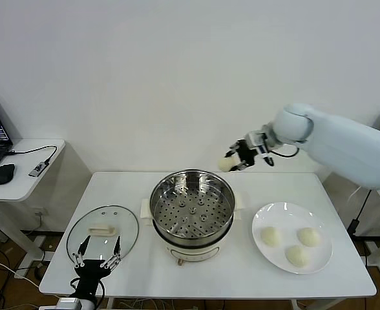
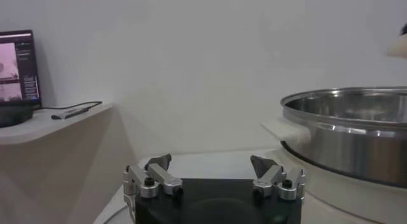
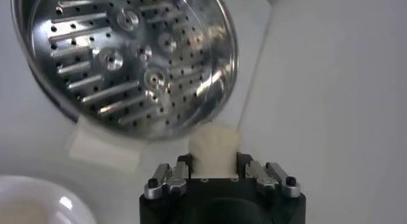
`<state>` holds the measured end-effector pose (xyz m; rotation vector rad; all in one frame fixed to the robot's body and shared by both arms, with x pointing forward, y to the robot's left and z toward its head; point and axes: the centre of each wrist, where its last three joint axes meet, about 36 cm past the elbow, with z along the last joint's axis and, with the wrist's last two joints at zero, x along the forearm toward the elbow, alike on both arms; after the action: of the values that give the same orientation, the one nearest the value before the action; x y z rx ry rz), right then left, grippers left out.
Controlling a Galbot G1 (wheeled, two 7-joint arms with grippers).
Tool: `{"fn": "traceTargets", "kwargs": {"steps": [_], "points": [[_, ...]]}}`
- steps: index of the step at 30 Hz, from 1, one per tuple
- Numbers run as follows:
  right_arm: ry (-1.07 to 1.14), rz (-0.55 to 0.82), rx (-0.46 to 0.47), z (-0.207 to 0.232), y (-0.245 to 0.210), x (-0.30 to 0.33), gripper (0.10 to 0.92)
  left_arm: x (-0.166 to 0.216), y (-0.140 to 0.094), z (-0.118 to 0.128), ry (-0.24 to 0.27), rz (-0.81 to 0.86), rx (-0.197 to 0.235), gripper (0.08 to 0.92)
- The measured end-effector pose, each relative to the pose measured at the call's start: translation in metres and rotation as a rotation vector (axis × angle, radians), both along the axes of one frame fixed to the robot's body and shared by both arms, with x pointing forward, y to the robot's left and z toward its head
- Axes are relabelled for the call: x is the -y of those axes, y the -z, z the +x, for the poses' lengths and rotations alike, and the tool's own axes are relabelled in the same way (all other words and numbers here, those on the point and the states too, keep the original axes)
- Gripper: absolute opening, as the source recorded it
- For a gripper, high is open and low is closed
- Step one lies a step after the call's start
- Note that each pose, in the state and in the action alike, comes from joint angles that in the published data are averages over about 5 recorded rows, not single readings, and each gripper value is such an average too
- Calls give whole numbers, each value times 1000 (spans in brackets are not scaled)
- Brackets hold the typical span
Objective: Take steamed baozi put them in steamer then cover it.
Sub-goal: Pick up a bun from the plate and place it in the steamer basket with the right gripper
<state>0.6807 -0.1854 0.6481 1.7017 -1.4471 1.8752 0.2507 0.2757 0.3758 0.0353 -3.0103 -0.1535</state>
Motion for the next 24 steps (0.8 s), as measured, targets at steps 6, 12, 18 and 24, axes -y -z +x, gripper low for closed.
{"fn": "traceTargets", "kwargs": {"steps": [6, 12, 18, 24], "points": [[-140, -80, 30, 10, 14, -43, 488, -3, 0, 0, -5, 2, -2, 823], [-274, -169, 60, 15, 30, -76, 516, -2, 0, 1, -8, -3, 3, 823], [-389, -234, 90, 19, 44, -100, 534, -1, -1, 1, -8, -6, 7, 823], [-482, -283, 116, 23, 57, -118, 558, -3, -2, 3, -7, -3, 12, 823]]}}
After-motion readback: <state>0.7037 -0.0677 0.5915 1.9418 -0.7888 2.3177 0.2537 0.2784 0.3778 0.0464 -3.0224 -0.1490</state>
